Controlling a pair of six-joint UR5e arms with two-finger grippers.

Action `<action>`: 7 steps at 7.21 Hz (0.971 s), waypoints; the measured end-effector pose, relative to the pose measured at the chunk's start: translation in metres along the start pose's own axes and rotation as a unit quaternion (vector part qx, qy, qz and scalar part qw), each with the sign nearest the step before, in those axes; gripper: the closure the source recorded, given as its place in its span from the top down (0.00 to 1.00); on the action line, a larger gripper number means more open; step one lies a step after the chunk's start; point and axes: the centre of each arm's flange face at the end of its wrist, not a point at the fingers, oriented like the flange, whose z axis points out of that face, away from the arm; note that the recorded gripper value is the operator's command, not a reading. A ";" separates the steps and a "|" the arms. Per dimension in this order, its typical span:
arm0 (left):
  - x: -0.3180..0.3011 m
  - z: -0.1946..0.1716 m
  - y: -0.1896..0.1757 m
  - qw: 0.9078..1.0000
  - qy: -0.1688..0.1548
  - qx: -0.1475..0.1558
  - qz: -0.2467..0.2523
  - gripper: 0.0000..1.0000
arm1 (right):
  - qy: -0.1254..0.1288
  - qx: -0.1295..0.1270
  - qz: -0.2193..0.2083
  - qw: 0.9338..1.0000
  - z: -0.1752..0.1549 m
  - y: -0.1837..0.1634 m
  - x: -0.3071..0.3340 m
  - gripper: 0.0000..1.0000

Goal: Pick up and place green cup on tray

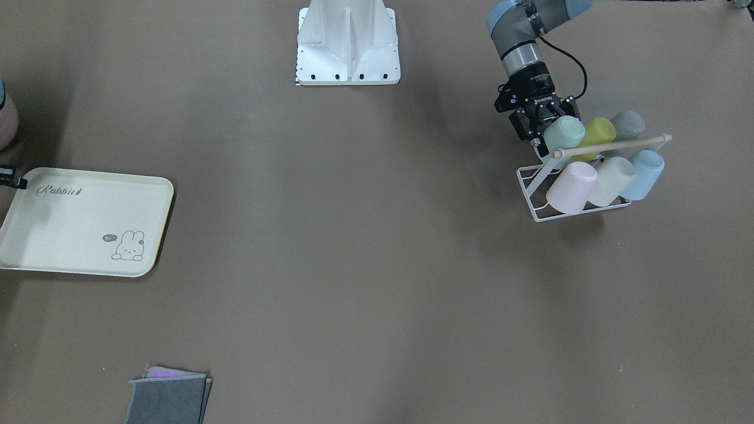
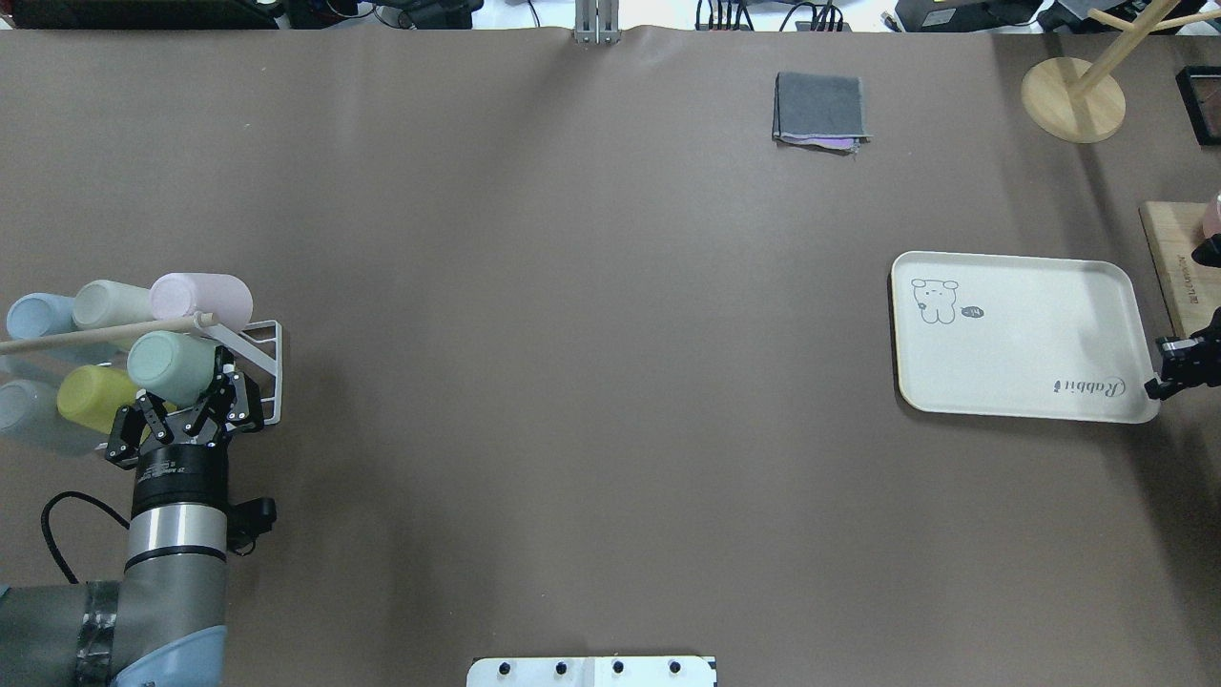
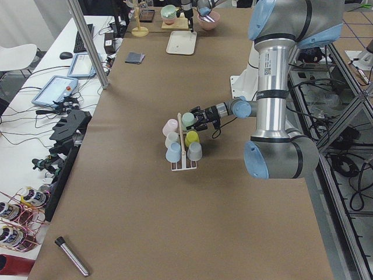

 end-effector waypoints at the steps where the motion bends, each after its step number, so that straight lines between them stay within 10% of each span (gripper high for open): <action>1: 0.006 0.001 0.006 1.000 0.001 -0.002 0.004 0.34 | -0.017 0.004 0.003 1.000 -0.012 0.000 0.000 0.00; 7: 0.011 -0.012 0.071 1.000 -0.011 -0.004 -0.010 0.29 | -0.052 0.059 -0.018 0.997 -0.076 0.004 -0.024 0.00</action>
